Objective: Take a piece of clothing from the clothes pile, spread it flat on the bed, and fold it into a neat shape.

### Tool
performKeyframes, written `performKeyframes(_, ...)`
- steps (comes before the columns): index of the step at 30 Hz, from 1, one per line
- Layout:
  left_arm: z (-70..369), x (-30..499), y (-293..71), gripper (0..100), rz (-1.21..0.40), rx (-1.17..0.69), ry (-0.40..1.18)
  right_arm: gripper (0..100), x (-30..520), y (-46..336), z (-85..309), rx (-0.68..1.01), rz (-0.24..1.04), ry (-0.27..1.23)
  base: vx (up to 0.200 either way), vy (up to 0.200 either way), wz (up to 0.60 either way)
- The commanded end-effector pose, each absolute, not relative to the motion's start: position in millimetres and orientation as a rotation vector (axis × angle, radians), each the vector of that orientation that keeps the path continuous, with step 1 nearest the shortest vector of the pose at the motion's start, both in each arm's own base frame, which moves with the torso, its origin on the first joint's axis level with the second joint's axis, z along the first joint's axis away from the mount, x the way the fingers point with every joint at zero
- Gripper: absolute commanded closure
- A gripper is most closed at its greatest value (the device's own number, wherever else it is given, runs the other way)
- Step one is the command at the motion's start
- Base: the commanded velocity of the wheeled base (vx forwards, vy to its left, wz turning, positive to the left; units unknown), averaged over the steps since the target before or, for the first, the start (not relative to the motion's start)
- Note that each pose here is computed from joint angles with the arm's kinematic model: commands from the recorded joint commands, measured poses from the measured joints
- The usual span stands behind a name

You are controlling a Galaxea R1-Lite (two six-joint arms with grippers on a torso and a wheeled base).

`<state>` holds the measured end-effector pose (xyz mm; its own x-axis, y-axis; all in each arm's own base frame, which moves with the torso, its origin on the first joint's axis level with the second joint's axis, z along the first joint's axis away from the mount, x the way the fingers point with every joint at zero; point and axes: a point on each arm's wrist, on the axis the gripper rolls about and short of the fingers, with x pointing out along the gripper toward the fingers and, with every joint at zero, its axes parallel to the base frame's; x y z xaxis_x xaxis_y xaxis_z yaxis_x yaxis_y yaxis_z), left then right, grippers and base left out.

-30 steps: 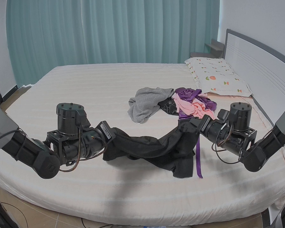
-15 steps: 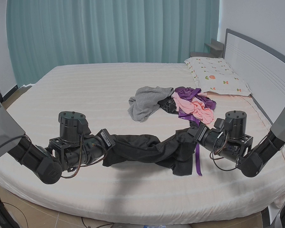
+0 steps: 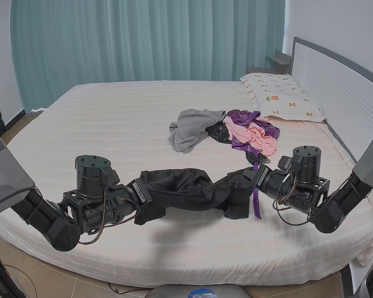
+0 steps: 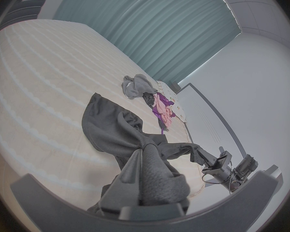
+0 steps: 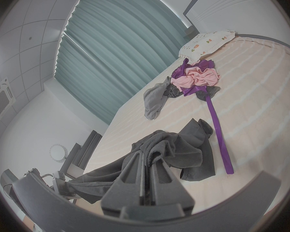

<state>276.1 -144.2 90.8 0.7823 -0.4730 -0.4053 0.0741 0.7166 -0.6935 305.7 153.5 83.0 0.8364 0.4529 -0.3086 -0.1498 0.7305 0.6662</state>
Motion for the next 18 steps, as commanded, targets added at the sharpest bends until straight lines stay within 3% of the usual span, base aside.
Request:
performKeyframes(1,87.7,275.4,-142.3,100,-0.312,-0.723,0.619,100,302.9,156.8,83.1,0.673,0.357,0.484,-0.2,0.0,0.0)
performKeyframes(6,86.6,272.4,-140.9,100,-0.298,-0.758,0.636,100,301.7,156.1,84.2,0.67,0.358,0.482,-0.2,0.0,0.0)
performKeyframes(18,87.8,273.0,-135.3,100,-0.282,-0.761,0.622,100,296.3,152.8,91.5,0.671,0.363,0.469,0.0,0.0,0.0)
